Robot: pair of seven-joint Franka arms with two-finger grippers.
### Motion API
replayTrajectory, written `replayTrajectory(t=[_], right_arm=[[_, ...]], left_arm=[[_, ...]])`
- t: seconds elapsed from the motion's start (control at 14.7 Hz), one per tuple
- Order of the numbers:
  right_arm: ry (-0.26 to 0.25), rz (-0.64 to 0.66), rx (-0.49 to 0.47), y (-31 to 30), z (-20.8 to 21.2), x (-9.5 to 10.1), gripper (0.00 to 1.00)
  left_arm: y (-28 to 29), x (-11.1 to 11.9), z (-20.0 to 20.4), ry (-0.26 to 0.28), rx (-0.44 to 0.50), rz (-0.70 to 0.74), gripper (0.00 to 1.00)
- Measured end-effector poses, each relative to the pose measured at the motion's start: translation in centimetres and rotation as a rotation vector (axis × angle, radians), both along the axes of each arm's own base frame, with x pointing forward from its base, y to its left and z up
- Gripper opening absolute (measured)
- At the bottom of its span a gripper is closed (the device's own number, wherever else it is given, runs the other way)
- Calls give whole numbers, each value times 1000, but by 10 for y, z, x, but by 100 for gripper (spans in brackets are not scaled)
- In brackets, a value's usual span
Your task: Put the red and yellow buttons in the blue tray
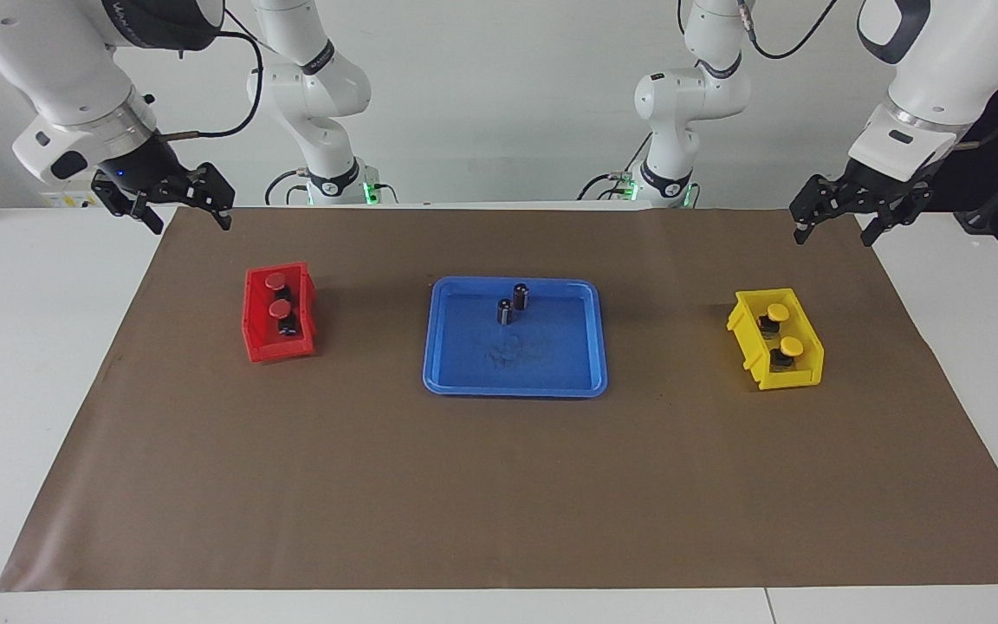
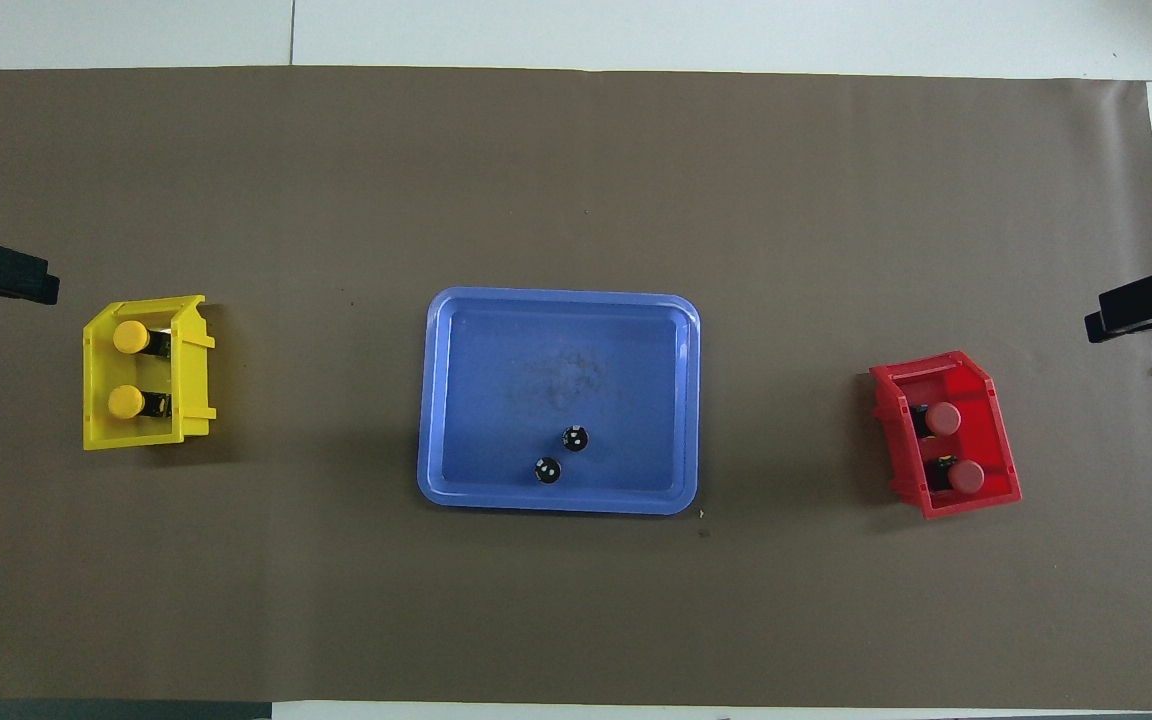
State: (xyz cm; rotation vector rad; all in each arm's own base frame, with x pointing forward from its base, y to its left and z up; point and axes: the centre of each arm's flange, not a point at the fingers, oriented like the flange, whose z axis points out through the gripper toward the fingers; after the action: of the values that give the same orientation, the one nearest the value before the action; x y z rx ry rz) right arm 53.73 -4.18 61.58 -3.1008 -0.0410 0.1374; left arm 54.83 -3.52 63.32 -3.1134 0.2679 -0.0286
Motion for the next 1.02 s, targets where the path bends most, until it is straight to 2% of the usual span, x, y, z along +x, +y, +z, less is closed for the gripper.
replayTrajectory(t=[0.2, 0.54, 0.61, 0.82, 1.02], right_arm=[[-40, -4, 4, -1, -44, -10, 96], [-12, 0, 15, 4, -142, -46, 91], [-10, 2, 14, 4, -160, -48, 89], [-46, 14, 7, 9, -204, -48, 85], [-50, 50, 3, 27, -222, -43, 78]], left_arm=[[3, 0, -2, 4, 0, -6, 100], [3, 5, -11, 19, 0, -8, 100], [3, 6, -13, 23, 0, -8, 100], [3, 7, -16, 30, 0, -9, 100], [3, 6, -18, 35, 0, -10, 100]])
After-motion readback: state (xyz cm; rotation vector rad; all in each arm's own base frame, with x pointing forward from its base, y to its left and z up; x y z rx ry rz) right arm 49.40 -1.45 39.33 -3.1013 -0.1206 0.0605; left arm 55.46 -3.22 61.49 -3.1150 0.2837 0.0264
